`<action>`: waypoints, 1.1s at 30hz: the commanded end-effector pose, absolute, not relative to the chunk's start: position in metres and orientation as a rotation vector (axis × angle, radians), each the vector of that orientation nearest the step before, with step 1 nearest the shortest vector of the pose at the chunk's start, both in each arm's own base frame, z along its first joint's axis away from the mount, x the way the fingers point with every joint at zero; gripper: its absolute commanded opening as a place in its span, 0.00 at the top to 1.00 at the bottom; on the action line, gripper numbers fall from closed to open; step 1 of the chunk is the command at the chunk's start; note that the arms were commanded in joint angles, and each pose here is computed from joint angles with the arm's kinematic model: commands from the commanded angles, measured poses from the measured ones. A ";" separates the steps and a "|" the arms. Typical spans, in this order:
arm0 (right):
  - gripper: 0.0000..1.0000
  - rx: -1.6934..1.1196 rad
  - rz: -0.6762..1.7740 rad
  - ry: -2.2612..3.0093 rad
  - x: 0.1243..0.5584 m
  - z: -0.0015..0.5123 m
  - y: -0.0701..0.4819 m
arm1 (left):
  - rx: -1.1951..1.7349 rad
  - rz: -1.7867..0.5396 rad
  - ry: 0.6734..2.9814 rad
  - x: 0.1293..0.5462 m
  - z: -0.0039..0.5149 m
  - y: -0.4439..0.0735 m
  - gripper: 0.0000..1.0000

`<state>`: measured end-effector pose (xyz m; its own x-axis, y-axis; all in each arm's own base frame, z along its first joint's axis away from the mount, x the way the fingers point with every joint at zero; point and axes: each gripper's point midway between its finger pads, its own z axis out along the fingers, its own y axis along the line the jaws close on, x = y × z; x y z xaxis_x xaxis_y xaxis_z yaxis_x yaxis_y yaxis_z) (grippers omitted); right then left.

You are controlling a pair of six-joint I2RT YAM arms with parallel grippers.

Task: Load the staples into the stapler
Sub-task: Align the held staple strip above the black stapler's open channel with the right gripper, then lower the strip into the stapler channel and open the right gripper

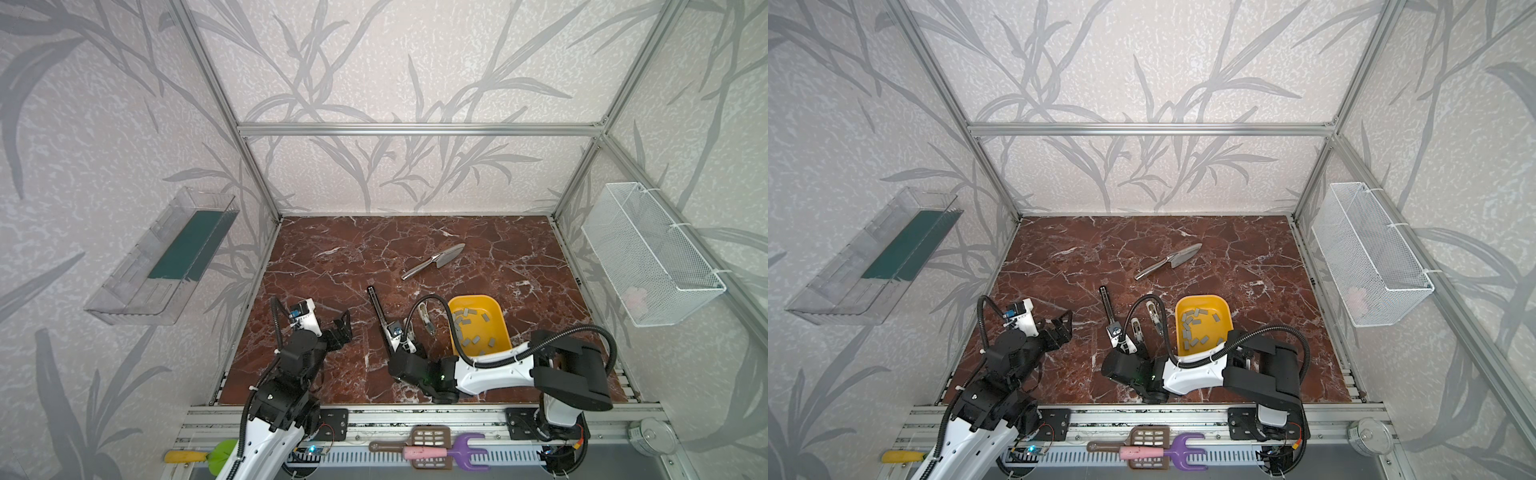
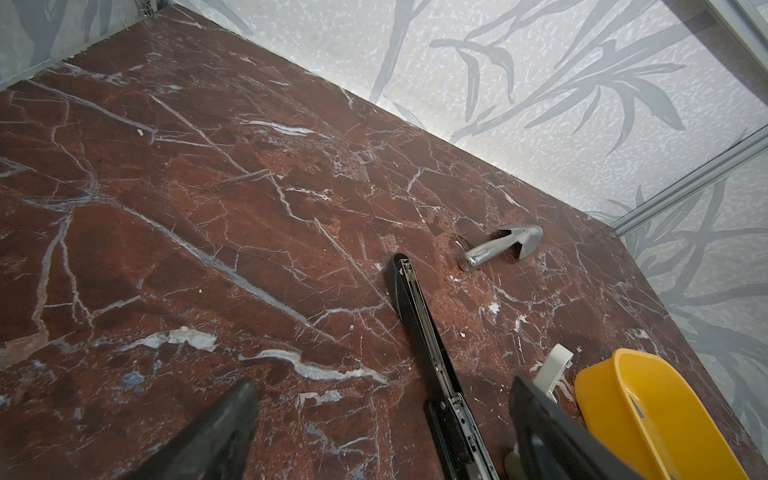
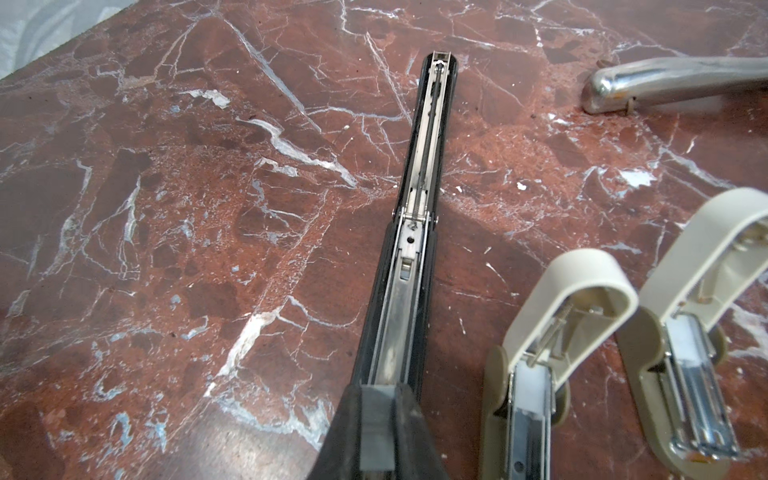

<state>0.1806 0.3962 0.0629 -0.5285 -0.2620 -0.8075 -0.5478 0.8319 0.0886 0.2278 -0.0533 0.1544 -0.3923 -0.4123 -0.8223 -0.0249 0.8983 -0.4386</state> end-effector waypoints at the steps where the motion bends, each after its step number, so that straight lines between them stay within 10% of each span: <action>1: 0.85 -0.579 0.415 2.166 0.180 0.056 0.389 | -0.303 -0.425 1.927 0.229 0.156 -0.054 0.05; 33: 0.84 -0.577 0.416 2.258 0.154 0.054 0.370 | -0.299 -0.429 1.928 0.229 0.156 -0.055 0.05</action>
<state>0.1628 0.3801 0.0598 -0.5948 -0.2466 -0.7651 -0.5191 0.8445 0.1314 0.2278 -0.0534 0.1544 -0.3927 -0.4123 -0.8221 -0.0243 0.8982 -0.4388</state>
